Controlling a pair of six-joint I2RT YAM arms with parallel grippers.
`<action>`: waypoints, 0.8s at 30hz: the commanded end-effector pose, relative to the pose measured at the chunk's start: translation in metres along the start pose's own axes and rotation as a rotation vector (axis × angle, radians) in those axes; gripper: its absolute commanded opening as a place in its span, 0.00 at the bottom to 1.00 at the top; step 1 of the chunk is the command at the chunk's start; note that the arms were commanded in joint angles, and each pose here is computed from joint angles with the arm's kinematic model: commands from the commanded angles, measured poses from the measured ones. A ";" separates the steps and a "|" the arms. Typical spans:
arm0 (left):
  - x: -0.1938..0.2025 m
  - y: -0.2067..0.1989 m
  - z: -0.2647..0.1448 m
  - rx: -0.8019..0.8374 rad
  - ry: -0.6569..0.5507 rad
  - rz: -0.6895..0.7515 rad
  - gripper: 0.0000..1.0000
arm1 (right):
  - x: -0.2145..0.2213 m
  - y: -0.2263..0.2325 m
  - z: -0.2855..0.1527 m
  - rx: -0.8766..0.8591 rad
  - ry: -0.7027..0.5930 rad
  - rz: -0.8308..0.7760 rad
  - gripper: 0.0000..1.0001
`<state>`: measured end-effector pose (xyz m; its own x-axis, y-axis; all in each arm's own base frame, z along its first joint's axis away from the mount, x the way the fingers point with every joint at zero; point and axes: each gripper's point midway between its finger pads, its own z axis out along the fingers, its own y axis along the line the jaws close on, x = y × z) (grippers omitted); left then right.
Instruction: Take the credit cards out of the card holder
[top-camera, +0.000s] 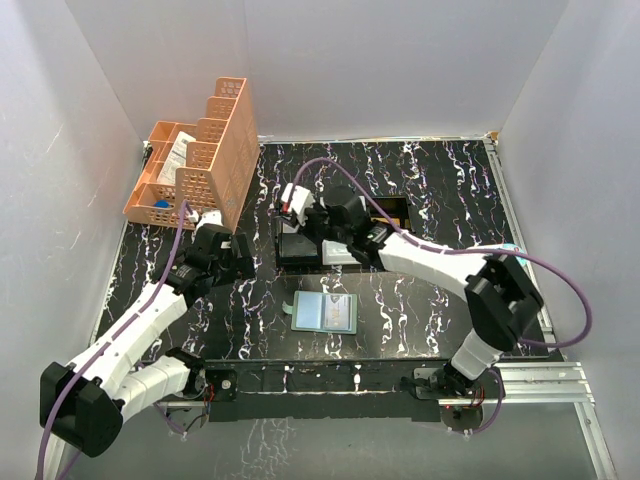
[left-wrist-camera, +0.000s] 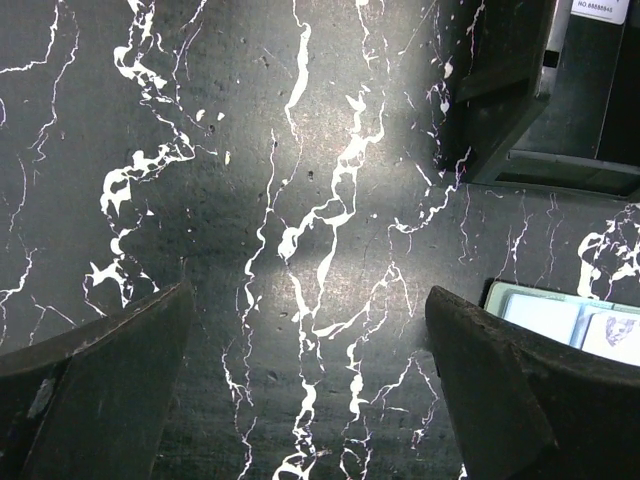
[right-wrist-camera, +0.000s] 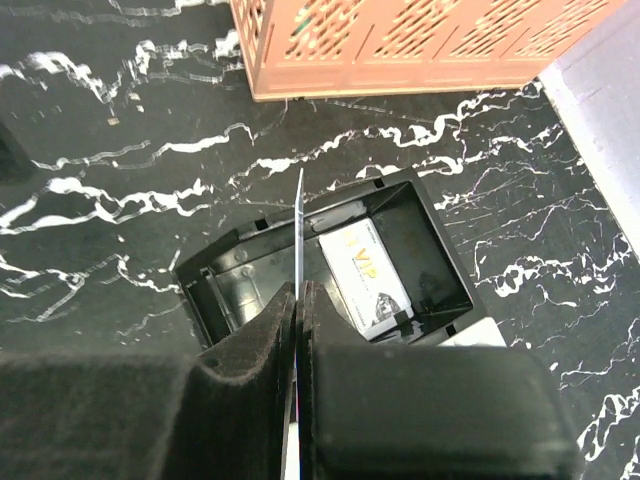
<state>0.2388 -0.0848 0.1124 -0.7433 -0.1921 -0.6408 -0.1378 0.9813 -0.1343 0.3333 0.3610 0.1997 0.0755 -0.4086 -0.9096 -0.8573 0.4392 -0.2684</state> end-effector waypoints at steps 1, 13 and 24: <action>-0.011 0.005 -0.009 -0.013 -0.025 0.050 0.99 | -0.006 -0.018 0.016 0.022 0.051 -0.193 0.00; -0.012 0.012 -0.004 -0.075 -0.009 0.051 0.99 | 0.031 -0.037 0.058 0.015 0.184 -0.462 0.00; -0.015 0.012 -0.005 -0.072 -0.024 0.049 0.99 | 0.060 -0.048 0.085 0.004 0.286 -0.574 0.00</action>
<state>0.2396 -0.0741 0.1088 -0.7609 -0.1428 -0.6330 -0.1420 0.9885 -0.0524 0.4030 0.3756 0.1084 0.3170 -0.7760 -0.5453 -0.7860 0.1069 -0.6090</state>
